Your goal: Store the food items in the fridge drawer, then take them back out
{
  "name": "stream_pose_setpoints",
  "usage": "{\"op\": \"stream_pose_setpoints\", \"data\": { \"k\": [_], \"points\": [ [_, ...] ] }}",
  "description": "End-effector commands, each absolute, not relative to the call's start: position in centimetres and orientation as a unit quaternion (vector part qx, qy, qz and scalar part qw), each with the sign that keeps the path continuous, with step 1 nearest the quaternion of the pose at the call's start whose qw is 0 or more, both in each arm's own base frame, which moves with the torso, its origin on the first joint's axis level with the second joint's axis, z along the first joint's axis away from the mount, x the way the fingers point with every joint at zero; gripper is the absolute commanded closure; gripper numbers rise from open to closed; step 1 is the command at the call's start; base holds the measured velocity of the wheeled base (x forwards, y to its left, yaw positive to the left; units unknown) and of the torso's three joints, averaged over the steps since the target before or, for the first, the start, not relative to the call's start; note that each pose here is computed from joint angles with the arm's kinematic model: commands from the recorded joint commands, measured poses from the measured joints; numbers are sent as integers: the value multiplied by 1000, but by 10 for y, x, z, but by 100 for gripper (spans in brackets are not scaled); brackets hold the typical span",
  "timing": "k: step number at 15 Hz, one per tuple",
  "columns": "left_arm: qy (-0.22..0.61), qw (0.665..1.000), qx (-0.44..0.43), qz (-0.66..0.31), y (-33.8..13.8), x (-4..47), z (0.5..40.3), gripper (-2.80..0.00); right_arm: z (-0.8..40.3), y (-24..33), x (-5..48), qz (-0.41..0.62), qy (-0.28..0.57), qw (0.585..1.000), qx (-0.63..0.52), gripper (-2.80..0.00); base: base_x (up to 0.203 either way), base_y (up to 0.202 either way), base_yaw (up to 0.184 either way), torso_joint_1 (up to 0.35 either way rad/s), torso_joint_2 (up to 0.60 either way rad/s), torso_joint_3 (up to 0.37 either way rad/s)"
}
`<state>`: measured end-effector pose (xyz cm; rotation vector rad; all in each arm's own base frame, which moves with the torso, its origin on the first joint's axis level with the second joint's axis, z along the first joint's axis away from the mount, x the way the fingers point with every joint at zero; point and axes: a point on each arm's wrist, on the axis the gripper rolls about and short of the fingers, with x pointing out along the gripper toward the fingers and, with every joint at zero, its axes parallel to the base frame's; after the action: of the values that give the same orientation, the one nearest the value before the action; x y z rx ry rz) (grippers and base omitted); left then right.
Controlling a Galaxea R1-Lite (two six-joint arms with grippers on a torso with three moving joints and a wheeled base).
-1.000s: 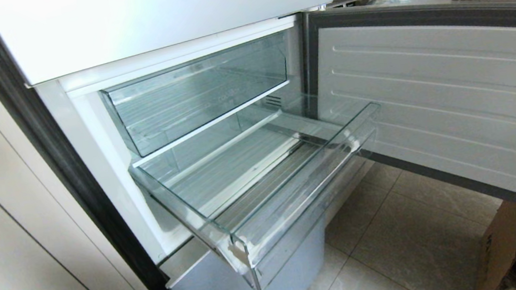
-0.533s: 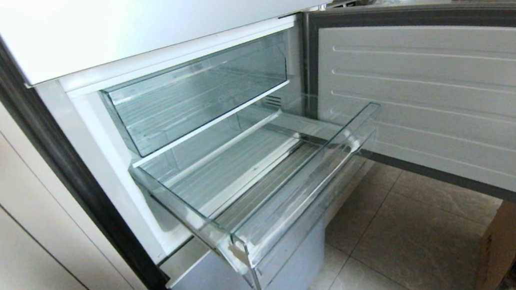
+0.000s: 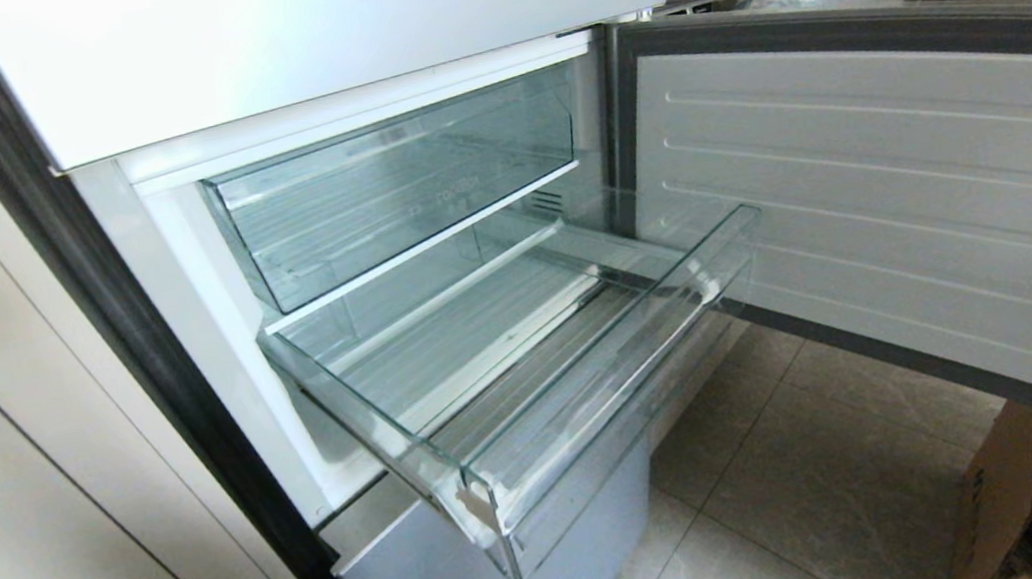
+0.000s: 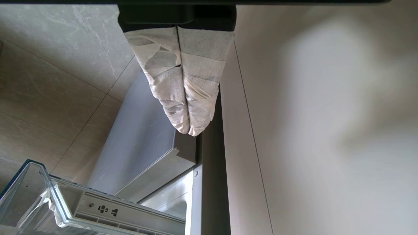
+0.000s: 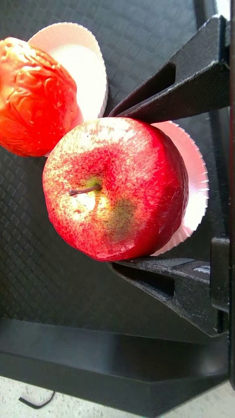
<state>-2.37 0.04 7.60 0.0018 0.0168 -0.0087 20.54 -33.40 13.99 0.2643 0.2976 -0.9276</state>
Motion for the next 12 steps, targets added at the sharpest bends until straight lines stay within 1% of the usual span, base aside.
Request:
{"op": "stream_pose_setpoints", "data": {
  "k": [1,4,7,8,10,12],
  "points": [
    [8,1000,0,-4,0,-24,76,0,164,-323,197,-447,119,880,112,0,0,0,0,0,0,0],
    [8,1000,1,-4,0,-24,76,0,223,-278,163,-457,61,884,75,0,0,0,0,0,0,0],
    [8,1000,1,-4,0,-24,76,0,269,-203,119,-449,1,893,37,0,0,0,0,0,0,0],
    [8,1000,1,-4,0,-24,76,0,276,-172,105,-439,-17,898,25,0,0,0,0,0,0,0],
    [8,1000,1,-5,0,-24,76,0,275,-114,82,-402,-47,915,6,0,0,0,0,0,0,0],
    [8,1000,1,-4,0,-24,76,0,256,-61,67,-305,-66,950,-2,0,0,0,0,0,0,0]
  ]
}}
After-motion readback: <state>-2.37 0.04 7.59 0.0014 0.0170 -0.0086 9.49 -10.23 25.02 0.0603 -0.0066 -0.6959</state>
